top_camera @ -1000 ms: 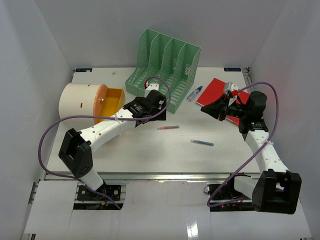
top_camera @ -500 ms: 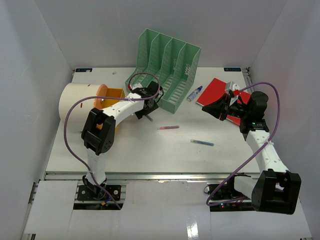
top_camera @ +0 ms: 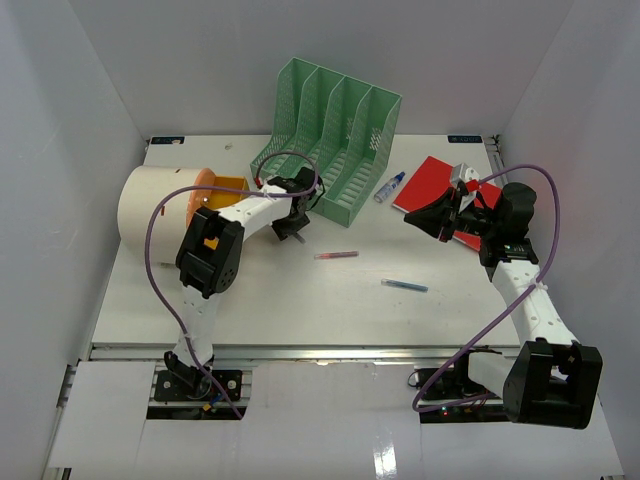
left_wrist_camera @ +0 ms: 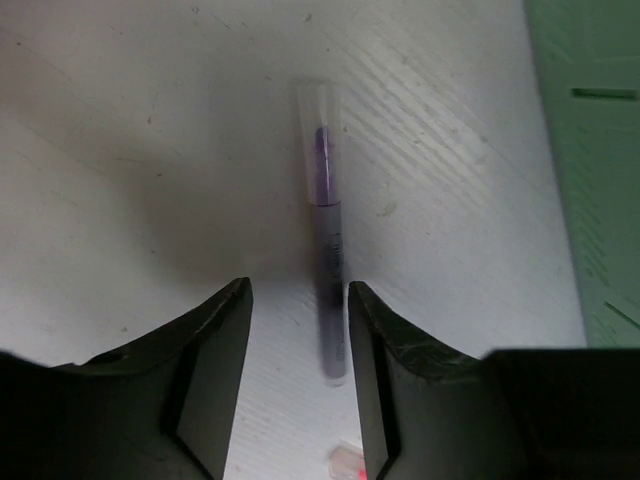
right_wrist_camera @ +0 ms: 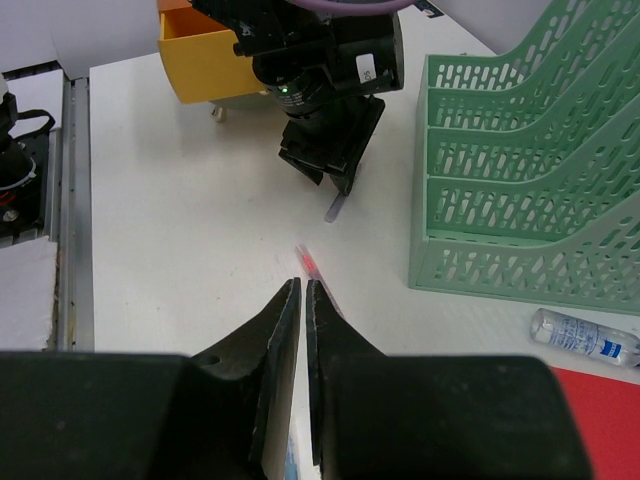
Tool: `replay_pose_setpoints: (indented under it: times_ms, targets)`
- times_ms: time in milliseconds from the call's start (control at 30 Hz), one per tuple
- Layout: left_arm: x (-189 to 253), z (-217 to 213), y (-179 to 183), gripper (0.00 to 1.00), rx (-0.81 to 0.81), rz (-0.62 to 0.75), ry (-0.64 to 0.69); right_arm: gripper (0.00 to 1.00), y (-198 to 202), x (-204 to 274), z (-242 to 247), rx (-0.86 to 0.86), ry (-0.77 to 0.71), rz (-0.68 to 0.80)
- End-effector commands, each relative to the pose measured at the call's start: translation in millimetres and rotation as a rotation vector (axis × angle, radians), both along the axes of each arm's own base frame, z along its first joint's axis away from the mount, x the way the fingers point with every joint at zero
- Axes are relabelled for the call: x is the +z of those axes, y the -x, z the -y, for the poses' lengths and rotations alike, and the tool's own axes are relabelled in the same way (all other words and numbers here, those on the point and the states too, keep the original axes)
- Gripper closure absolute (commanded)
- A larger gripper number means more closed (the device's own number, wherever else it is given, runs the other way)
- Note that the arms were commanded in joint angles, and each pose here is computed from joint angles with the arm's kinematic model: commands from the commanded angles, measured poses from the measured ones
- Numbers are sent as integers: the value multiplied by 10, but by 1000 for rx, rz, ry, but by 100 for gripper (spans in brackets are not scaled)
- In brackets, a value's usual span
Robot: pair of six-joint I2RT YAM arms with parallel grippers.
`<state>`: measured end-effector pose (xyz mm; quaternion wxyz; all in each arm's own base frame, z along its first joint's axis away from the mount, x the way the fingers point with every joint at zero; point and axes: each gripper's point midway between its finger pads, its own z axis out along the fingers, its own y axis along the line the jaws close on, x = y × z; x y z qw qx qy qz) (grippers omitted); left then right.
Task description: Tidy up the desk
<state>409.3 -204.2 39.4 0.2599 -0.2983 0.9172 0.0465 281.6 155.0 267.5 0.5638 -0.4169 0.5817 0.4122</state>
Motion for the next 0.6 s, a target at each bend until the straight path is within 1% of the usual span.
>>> replay_pose_setpoints:
  times_ms: [0, 267, 333, 467, 533, 567]
  targets:
    - [16, 2, -88, 47, 3, 2, 21, 88, -7, 53, 31, -1, 2, 16]
    - [-73, 1, -124, 52, -23, -17, 15, 88, -9, 60, 40, -1, 2, 18]
    - [-121, -2, -101, 57, -35, -32, 10, 88, -8, 61, 44, -2, 2, 20]
    - [-220, -43, -18, 78, -65, -64, -6, 88, -7, 59, 52, -3, 2, 19]
    - [-253, -65, 30, 87, -95, -81, -14, 88, -7, 65, 54, -3, 1, 20]
    - [-238, -54, 34, 95, -116, -80, -12, 88, -6, 67, 54, -3, 1, 21]
